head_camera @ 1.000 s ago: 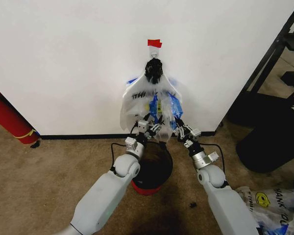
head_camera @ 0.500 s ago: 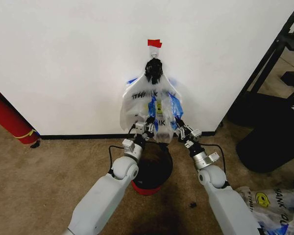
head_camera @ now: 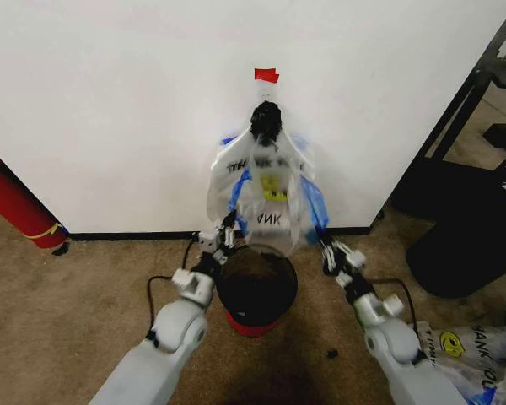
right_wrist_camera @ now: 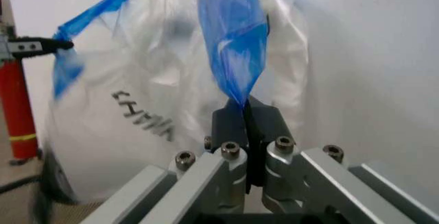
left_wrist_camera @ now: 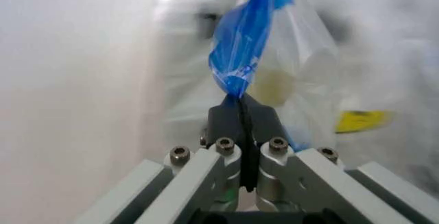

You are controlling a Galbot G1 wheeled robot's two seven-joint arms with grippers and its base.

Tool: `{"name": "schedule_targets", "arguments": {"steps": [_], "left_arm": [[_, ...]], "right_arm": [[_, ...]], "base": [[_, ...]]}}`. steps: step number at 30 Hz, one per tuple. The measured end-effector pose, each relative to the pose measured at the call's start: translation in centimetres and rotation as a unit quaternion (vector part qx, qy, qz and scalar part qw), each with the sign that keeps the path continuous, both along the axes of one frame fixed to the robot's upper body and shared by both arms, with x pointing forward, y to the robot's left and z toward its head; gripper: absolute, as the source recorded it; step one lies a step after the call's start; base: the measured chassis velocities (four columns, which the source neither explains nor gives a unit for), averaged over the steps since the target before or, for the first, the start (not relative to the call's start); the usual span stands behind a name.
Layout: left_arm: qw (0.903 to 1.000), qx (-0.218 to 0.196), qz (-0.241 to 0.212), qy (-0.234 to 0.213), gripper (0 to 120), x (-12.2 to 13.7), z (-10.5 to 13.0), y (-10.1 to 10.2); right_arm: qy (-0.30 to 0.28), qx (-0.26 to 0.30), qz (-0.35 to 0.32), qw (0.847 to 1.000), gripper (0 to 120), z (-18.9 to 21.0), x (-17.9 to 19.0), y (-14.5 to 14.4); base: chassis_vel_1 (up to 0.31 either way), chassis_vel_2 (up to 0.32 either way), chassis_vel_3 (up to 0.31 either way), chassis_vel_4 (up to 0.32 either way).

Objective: Pick up the garbage bag from the wall and place it over the trash bin.

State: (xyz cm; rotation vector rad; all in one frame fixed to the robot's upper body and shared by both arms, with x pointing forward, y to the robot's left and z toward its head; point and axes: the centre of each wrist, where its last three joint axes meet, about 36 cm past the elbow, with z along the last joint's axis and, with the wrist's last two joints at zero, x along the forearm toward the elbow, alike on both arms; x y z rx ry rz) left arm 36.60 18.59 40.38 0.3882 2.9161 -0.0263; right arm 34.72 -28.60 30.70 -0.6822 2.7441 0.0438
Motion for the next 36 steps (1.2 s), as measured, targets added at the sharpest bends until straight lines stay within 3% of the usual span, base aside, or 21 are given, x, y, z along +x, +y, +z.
{"name": "schedule_targets", "arguments": {"steps": [4, 8, 12, 13, 15, 17, 27, 36], "left_arm": [[0.9992, 0.014, 0.036, 0.009, 0, -2.3, 1.0, 0.5], [0.9991, 0.004, 0.041, -0.008, 0, -4.2, 2.7, 0.7], [0.9977, -0.032, 0.020, -0.056, 0, -6.5, 6.4, 0.7], [0.9977, -0.032, 0.020, -0.056, 0, -6.5, 6.4, 0.7], [0.9940, -0.063, -0.005, -0.090, 0, -8.6, 9.7, 0.6], [0.9923, -0.080, -0.015, -0.093, 0, -9.7, 10.8, 0.4], [0.9904, -0.125, -0.010, -0.058, 0, -11.5, 12.6, 0.1], [0.9870, -0.160, -0.012, -0.011, 0, -11.6, 12.6, -0.3]], "right_arm": [[-0.007, 0.001, -0.004, 1.000, 0, -0.7, -1.8, 0.3], [-0.037, 0.018, 0.002, 0.999, 0, 0.7, -2.8, 1.3], [-0.089, 0.048, 0.030, 0.994, 0, 5.0, -3.9, 3.1], [-0.089, 0.048, 0.030, 0.994, 0, 5.0, -3.9, 3.1], [-0.121, 0.073, 0.059, 0.988, 0, 7.8, -4.6, 4.8], [-0.130, 0.083, 0.073, 0.985, 0, 9.0, -4.8, 5.6], [-0.131, 0.090, 0.087, 0.983, 0, 10.2, -4.6, 6.5], [-0.123, 0.085, 0.080, 0.986, 0, 9.3, -3.9, 6.1]], "base": [[0.000, 0.000, 0.000, 0.000], [0.000, 0.000, 0.000, 0.000], [0.000, 0.000, 0.000, 0.000], [0.000, 0.000, 0.000, 0.000], [0.000, 0.000, 0.000, 0.000], [0.000, 0.000, 0.000, 0.000], [0.000, 0.000, 0.000, 0.000], [0.000, 0.000, 0.000, 0.000]]}}
